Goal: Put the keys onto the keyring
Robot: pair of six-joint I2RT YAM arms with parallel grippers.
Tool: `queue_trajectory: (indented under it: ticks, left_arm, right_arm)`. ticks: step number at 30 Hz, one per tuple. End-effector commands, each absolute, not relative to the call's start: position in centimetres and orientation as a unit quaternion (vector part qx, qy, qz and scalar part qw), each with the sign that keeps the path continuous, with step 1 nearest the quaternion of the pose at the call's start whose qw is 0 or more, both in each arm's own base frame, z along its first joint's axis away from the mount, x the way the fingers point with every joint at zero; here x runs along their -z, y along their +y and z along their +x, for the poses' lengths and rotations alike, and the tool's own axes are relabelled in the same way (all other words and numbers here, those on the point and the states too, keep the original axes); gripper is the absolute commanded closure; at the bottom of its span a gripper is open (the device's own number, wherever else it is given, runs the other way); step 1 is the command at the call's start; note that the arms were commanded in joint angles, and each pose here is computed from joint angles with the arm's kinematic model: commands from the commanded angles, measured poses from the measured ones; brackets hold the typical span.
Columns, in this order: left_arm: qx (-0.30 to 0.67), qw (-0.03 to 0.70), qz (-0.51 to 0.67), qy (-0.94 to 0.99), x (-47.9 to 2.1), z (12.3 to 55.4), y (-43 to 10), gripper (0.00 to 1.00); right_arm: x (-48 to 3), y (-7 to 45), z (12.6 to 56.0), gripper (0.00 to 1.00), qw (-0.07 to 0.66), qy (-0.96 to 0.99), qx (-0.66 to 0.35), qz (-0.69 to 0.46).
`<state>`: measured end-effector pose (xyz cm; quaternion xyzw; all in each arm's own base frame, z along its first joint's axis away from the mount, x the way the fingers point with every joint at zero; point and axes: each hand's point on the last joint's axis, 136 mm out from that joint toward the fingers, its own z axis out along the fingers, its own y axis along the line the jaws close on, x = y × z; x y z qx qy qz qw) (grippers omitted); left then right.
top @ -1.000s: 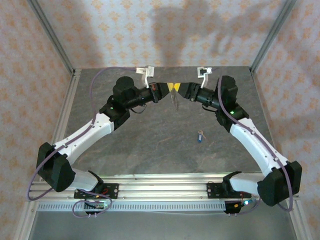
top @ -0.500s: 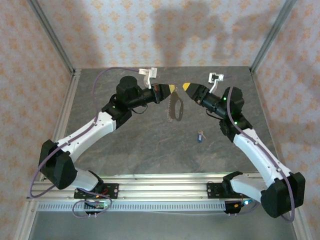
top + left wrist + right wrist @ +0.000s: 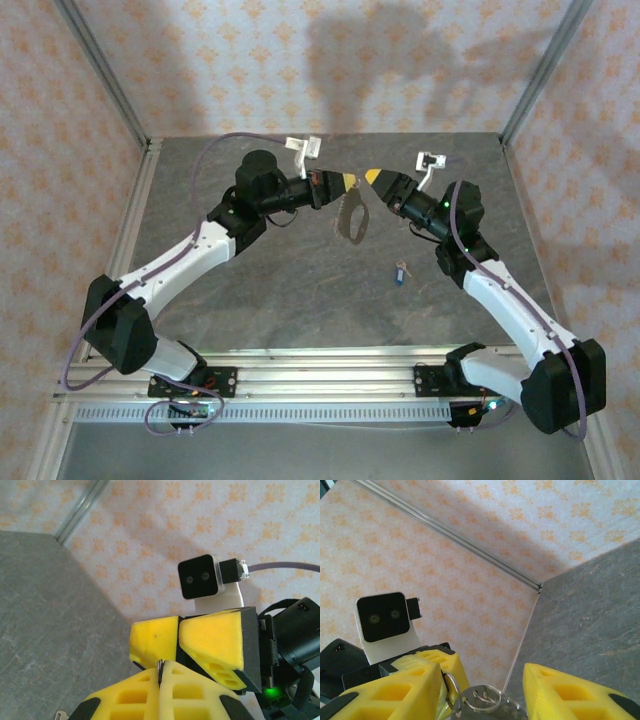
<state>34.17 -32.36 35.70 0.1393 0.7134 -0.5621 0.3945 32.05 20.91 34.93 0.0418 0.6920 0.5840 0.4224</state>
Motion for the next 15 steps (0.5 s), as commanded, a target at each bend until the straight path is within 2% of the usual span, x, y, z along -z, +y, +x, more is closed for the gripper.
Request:
queue_trajectory:
  ticks: [1,15]
  left_arm:
    - [0.581,0.403,0.181,0.684,-38.08,33.91,-32.49,1.00]
    - [0.606,0.371,0.214,0.670,-38.33,33.87,-32.85,1.00]
  right_arm:
    - [-35.85,20.92,31.11,0.54,0.438,0.679,-0.589,0.014]
    - [-36.09,21.69,30.16,0.62,0.431,0.667,-0.607,-0.023]
